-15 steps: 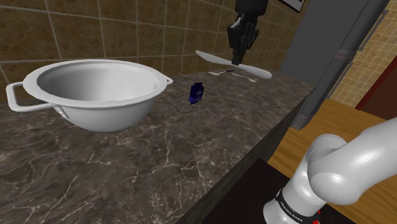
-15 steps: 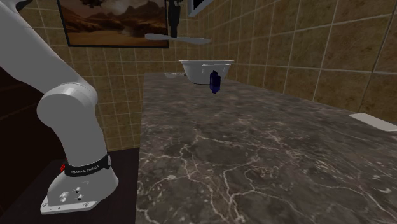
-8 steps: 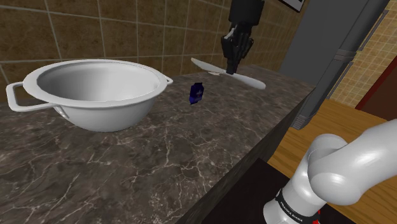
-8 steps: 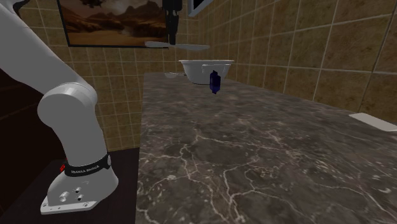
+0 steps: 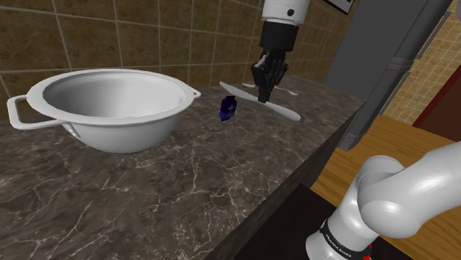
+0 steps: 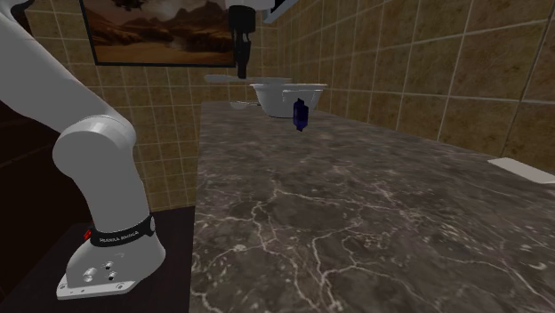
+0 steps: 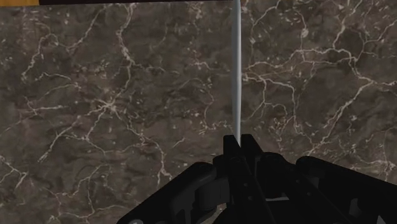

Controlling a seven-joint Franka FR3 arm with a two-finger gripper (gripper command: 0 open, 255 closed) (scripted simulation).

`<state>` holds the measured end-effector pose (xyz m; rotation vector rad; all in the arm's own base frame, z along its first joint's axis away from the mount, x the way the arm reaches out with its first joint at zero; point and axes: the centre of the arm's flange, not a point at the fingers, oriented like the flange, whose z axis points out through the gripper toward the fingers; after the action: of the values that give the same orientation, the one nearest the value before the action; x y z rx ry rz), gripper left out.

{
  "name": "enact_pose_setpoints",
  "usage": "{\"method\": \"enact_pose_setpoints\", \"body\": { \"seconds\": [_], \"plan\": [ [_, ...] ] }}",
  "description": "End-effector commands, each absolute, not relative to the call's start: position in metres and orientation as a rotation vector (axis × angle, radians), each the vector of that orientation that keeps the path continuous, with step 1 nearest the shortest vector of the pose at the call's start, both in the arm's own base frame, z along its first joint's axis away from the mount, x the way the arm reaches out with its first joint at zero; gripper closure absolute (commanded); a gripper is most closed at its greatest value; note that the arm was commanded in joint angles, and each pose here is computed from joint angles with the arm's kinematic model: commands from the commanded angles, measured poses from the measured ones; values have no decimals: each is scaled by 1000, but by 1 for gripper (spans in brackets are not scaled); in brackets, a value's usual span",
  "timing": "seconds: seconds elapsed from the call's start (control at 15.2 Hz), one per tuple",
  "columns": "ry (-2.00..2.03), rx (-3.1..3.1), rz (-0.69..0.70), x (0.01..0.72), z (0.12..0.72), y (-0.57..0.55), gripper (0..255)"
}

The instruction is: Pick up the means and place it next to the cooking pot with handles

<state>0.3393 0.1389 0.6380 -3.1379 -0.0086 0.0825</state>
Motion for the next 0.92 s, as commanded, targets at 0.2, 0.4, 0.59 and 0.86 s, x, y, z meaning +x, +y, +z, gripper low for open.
{"method": "enact_pose_setpoints", "body": {
  "seconds": [0.2,0.4,0.59,0.86],
  "plan": [
    [-9,-3138,82,339,612,138,255],
    [-9,-3138,82,339,596,138,255],
    [-9,-3138,82,339,580,138,255],
    [-9,-3138,82,339,559,138,255]
  ]
}}
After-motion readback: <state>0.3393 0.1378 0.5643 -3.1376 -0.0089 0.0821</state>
